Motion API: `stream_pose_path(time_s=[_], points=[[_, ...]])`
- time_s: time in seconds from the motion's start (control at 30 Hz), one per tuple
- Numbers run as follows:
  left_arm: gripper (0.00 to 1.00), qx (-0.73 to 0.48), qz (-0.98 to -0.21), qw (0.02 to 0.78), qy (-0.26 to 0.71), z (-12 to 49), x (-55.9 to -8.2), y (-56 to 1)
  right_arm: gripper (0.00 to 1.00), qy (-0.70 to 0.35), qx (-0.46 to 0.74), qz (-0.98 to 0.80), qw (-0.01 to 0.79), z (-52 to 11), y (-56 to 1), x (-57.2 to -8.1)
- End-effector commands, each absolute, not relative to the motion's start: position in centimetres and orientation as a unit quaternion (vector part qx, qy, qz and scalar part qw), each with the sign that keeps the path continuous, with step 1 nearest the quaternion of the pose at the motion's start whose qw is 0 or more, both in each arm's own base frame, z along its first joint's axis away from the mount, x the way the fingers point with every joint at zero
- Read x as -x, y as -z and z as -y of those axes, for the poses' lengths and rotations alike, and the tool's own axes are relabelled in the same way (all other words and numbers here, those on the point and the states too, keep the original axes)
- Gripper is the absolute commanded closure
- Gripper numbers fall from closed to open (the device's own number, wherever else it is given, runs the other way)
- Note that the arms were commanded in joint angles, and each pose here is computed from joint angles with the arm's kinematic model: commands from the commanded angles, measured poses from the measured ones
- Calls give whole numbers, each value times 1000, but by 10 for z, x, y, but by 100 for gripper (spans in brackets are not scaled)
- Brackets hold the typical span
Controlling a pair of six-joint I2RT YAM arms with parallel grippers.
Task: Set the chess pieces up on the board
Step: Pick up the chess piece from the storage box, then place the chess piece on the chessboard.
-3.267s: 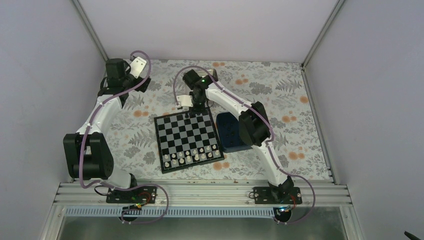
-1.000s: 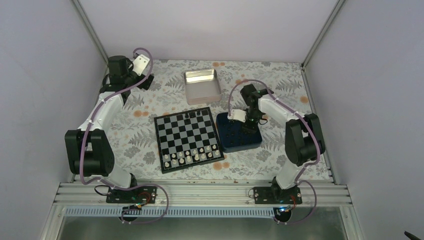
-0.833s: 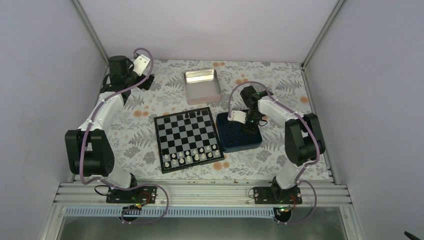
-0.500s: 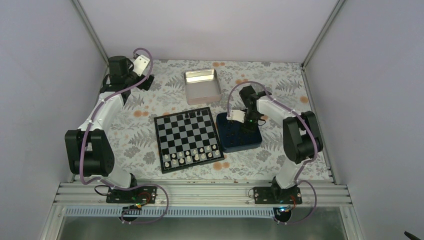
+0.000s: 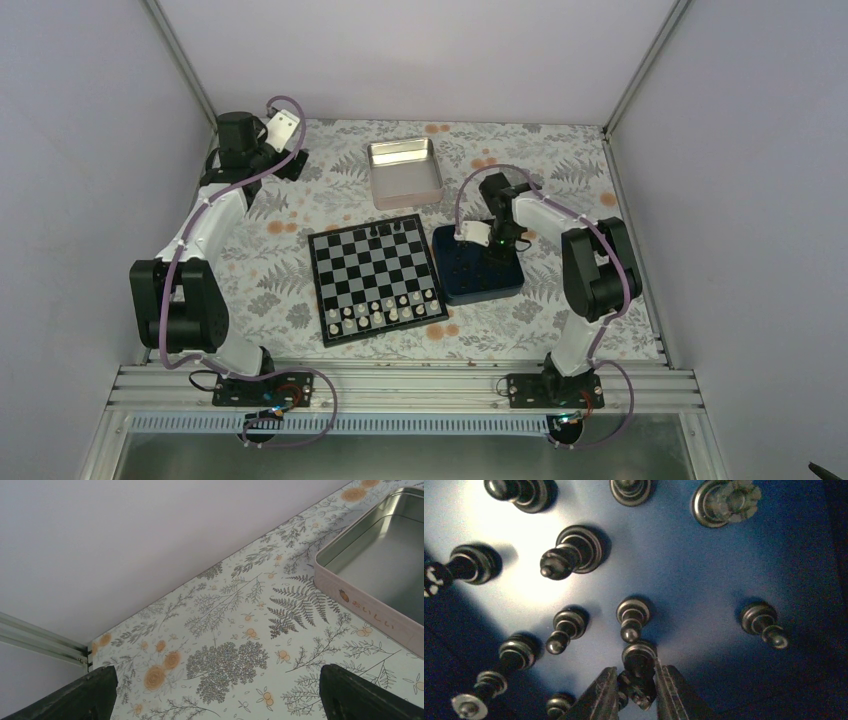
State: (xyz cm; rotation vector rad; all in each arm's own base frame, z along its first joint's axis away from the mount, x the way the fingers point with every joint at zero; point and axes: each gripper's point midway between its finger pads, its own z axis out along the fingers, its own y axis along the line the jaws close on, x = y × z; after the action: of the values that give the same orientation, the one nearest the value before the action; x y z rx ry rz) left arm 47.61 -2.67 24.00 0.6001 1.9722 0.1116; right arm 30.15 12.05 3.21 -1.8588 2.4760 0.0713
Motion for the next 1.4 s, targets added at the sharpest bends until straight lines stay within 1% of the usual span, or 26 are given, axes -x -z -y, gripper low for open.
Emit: stream_pose_path(time_s=[0.0, 0.1, 0.2, 0.3, 0.57, 0.67, 0.87, 0.97, 1.03, 1.17, 1.37], points=[[0, -250, -817, 518, -47, 28, -480, -244, 83, -30, 598, -801, 25, -119, -29, -304], [0, -250, -817, 518, -48, 27, -479, -244, 91, -25, 596, -802, 23, -118, -27, -306], [0, -250, -816, 518, -50, 27, -478, -245, 95, -24, 596, -802, 31, -120, -35, -310], [0, -250, -815, 520, -51, 27, -477, -246, 95, -20, 596, -801, 49, -123, -57, -318], [0, -253, -809, 527, -55, 27, -474, -253, 94, 5, 614, -782, 106, -149, -140, -347], [0, -253, -807, 530, -55, 26, -473, -255, 94, 17, 638, -759, 134, -182, -168, -357], [0, -242, -807, 534, -70, 19, -470, -260, 93, 19, 706, -681, 192, -290, -201, -358], [0, -233, -807, 536, -86, 8, -466, -265, 93, 12, 738, -641, 213, -346, -197, -355], [0, -224, -808, 537, -93, 1, -463, -266, 92, 19, 747, -618, 246, -382, -198, -357], [0, -212, -811, 535, -104, -13, -455, -263, 92, 27, 769, -575, 279, -438, -175, -352], [0, -199, -818, 526, -120, -34, -444, -252, 90, 32, 787, -556, 263, -473, -122, -353]])
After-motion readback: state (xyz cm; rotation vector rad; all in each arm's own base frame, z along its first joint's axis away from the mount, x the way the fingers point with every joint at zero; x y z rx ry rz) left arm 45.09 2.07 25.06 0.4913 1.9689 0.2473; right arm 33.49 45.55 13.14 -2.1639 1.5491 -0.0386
